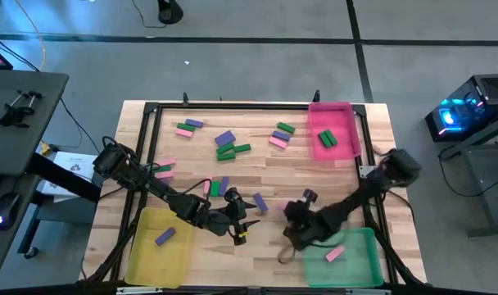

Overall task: Sort blocks
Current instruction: Put the pink block into the green bin

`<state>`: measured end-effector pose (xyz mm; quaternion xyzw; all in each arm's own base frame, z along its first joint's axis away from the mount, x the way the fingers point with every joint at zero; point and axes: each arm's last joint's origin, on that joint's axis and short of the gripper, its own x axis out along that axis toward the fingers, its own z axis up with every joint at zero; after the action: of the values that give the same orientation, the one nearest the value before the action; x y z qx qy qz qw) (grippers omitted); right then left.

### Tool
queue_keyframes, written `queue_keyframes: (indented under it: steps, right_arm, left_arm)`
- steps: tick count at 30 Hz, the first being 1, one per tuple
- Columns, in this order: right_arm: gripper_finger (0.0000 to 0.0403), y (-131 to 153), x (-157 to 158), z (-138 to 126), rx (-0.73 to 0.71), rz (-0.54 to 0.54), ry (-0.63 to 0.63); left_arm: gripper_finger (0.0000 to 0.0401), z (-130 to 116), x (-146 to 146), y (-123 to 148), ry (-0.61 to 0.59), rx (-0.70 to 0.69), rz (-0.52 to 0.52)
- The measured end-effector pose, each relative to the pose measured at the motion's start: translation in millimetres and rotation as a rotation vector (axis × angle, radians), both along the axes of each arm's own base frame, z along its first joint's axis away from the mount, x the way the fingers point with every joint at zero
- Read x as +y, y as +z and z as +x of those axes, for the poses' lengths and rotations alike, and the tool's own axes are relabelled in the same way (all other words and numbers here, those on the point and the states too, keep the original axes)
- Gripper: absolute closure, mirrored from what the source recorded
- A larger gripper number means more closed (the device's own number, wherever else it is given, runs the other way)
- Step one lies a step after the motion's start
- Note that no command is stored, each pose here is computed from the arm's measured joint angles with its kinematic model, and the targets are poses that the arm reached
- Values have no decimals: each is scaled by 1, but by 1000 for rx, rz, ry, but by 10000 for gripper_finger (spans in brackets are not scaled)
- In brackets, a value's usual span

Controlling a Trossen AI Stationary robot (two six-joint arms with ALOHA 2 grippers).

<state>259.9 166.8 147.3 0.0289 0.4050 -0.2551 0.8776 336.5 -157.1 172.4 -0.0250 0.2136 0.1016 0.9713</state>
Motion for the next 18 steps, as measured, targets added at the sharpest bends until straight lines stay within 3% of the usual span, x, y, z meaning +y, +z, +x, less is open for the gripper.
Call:
queue_keyframes:
  steps: [4, 8, 14, 18]
  right_arm:
    - [332, 43, 18, -40, -99, -14, 81]
    - [332, 69, 44, -81, -144, 38, 275]
    - [332, 72, 79, -135, -50, 203, 507]
    - [332, 62, 87, -154, 19, 176, 554]
  left_arm:
    - [186, 0, 0, 0, 0, -1, 0]
    - [186, 0, 0, 0, 0, -4, -2]
    - [186, 0, 0, 0, 4, -6, -10]
    - [186, 0, 0, 0, 5, -7, -11]
